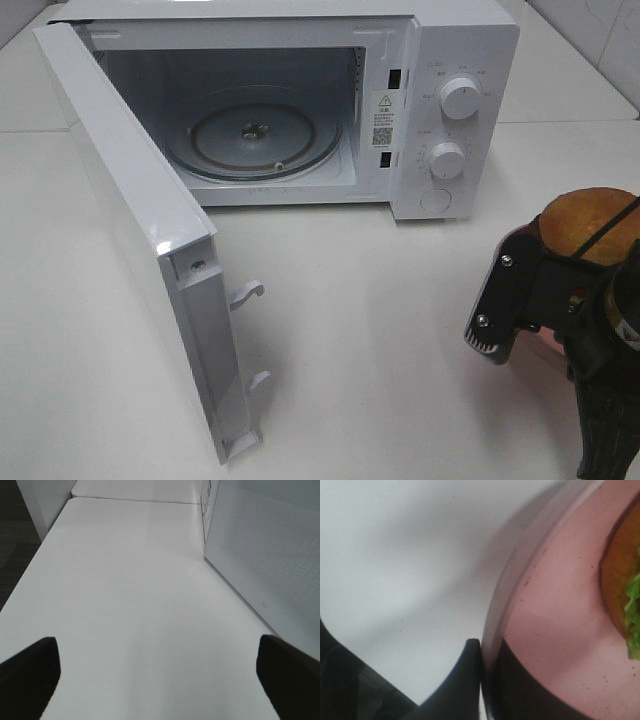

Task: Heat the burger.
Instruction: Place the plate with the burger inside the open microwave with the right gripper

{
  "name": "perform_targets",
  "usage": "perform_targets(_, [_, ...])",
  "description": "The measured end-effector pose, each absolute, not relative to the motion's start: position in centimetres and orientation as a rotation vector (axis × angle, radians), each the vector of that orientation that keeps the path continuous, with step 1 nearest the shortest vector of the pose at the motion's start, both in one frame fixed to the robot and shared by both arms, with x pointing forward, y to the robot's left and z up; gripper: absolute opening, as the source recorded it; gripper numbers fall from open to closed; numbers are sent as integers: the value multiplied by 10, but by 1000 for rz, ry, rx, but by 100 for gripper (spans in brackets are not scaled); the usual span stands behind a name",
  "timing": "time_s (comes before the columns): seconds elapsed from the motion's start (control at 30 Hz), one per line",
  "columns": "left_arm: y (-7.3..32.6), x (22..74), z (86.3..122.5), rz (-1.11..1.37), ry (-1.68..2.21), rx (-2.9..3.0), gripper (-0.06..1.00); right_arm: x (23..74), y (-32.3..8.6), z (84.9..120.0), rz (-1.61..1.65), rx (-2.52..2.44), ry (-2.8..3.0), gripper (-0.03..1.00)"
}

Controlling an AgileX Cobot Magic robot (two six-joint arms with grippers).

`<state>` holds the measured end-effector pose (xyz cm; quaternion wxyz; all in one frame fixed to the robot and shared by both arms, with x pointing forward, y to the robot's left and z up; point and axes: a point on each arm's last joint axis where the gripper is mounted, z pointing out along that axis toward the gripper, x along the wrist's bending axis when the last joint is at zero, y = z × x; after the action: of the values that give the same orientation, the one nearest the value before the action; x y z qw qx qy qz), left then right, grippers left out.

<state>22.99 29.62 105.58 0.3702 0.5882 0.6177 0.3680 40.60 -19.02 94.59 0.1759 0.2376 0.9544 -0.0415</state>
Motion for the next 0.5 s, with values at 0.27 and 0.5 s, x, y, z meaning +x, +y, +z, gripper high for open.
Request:
perform_targets(0.27, [296,230,1056,944,1585,1509,99,407,-188,946,-110,498,2734,3])
perform_targets(0.5, [296,230,1056,944,1585,1509,99,407,-186,946,-111,361,2753,3])
